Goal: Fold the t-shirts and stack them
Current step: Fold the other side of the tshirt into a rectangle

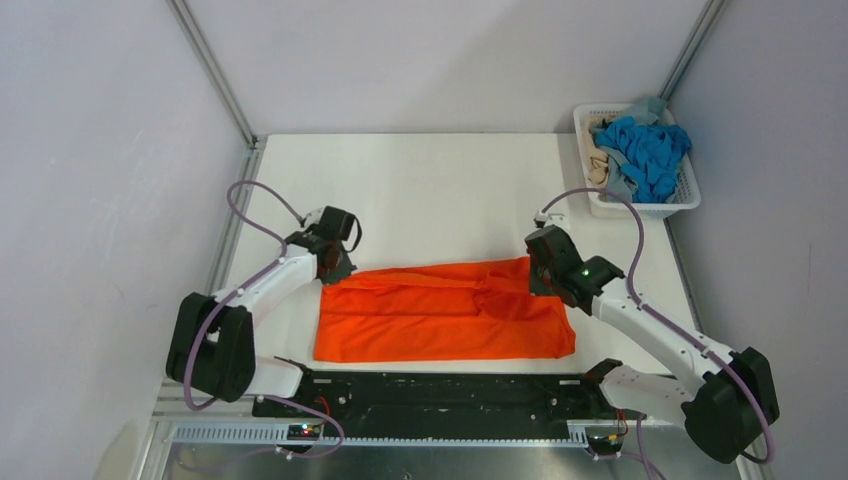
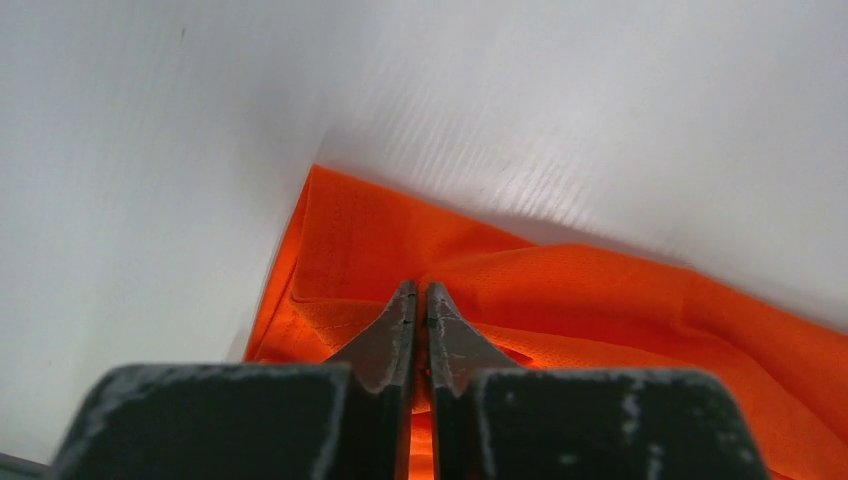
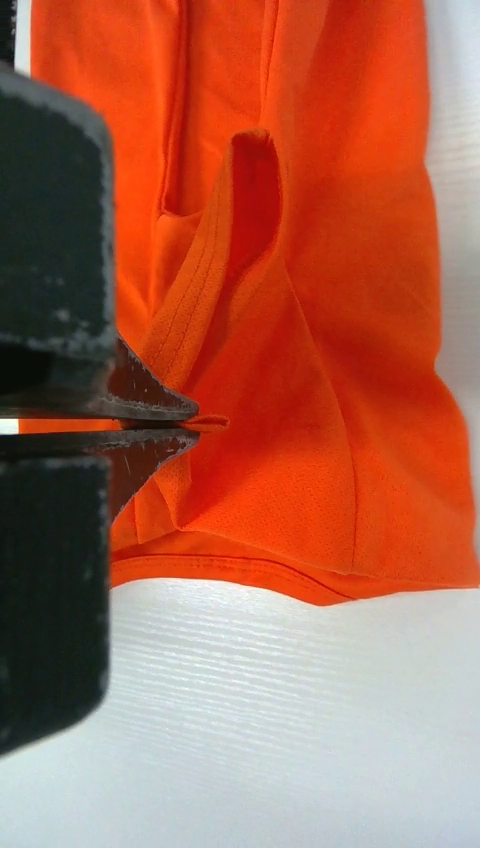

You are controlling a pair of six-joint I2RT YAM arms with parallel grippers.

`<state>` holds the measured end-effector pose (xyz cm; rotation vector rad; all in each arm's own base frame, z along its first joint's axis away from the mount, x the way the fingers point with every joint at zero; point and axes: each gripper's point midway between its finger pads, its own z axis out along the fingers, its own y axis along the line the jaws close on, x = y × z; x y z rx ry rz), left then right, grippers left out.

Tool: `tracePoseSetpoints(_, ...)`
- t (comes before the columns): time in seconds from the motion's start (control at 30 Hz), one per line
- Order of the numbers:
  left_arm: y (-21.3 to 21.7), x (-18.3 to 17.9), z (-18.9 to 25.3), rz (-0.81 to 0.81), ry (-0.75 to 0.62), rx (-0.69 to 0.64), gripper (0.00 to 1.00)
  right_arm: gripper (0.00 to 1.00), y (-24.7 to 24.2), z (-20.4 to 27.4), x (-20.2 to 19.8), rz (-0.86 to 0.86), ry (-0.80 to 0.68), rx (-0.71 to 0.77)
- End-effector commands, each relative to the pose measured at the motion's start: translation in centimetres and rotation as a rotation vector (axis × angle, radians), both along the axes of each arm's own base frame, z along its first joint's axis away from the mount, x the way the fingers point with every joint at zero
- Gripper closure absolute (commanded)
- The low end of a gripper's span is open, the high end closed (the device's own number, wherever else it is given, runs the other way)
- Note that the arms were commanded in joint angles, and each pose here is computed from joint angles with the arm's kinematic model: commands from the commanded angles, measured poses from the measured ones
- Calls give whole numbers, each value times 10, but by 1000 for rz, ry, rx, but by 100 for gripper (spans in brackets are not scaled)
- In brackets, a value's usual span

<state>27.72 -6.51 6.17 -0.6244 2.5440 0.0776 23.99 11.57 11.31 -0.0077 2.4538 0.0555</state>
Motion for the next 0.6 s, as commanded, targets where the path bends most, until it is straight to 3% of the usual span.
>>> tracePoseSetpoints(0.0,5,-4,-4,45,-31,16,89,100,10,-2,-9,12,-9,79)
tracePoseSetpoints(0.1,5,-16,-13,46,-14,10,84,99,10,-13,-23,19,26,97)
tracePoseSetpoints(0.17,7,-24,-15,41,-14,9,74,93,8,-20,-35,9,59,100)
tracePoseSetpoints(0.23,8,-33,-14,26,-20,-1,66,77,5,-25,-54,0,108,105)
tracePoseSetpoints(0.27,8,-35,-8,22,-44,-13,56,72,5,-25,-61,-27,118,131)
tracePoseSetpoints(0.33,13,-50,-4,32,-49,-20,25,51,3,-27,-87,-35,173,144)
tracePoseSetpoints(0.37,16,-57,0,41,-67,-30,7,26,3,-29,-103,-42,204,143)
tracePoseSetpoints(0.43,19,-63,14,54,-124,-52,1,4,16,-18,-116,11,193,215)
tracePoseSetpoints(0.57,5,-56,56,8,-259,-157,0,1,29,9,-112,71,89,347)
